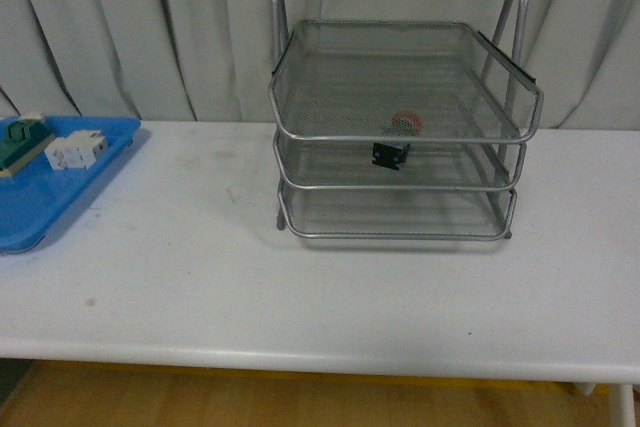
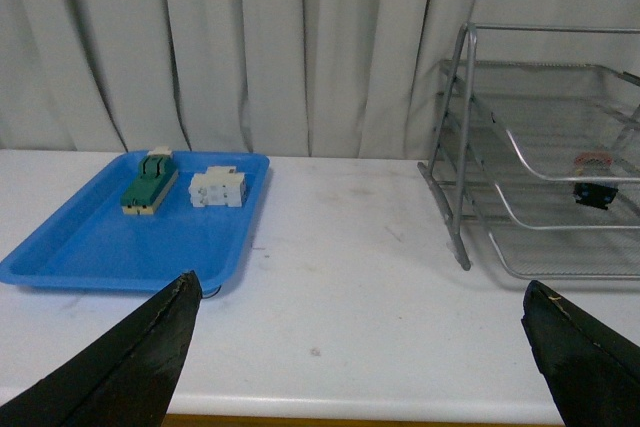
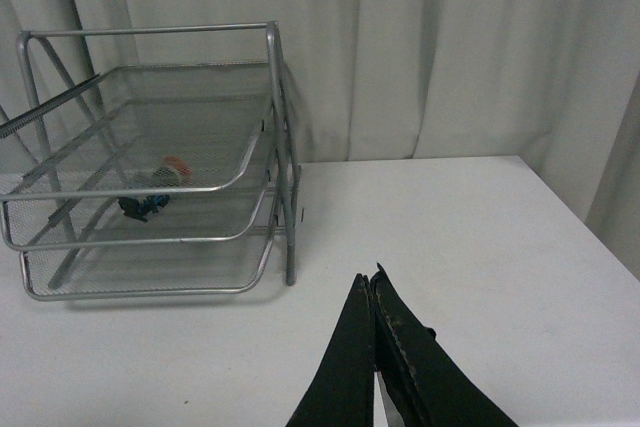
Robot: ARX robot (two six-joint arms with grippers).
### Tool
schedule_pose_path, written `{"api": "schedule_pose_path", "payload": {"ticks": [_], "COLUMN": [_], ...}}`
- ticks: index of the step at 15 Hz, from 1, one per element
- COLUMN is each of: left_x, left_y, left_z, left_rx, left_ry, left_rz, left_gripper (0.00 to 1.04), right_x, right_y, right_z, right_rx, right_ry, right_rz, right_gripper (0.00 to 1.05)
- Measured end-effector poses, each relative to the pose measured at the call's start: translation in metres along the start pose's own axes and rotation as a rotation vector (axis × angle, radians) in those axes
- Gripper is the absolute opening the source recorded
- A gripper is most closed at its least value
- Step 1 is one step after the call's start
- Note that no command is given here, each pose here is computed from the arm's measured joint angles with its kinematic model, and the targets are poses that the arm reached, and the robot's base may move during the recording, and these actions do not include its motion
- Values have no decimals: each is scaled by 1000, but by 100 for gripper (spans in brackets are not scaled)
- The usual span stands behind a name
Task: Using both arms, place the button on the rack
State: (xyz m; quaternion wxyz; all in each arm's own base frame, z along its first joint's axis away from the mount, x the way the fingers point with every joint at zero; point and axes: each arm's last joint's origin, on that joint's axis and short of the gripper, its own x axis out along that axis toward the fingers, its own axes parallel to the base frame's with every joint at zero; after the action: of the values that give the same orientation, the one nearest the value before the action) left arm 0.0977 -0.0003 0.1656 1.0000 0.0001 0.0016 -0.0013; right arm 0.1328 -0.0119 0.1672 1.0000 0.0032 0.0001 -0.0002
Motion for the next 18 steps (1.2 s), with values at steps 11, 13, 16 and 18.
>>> {"api": "schedule_pose_path", "payload": {"ticks": [11,13,16,18], "left_x": [0,0,0,0], "left_y": [0,0,0,0], "left_z": [0,0,0,0], "left_rx": [0,0,0,0], "left_ry": [0,0,0,-1], "left_rz": [0,0,1,0], "left_gripper": [98,98,98,98], "right_x": [-22,-24,-35,-35], "right_y": [12,12,12,12], "right_z": [3,3,-1,-1], "right_rx": [-3,-3,-4,-4], "right_ry": [-13,-13,7,3], "right_rz": [1,1,1,0], "right_gripper": [2,2,2,2]}}
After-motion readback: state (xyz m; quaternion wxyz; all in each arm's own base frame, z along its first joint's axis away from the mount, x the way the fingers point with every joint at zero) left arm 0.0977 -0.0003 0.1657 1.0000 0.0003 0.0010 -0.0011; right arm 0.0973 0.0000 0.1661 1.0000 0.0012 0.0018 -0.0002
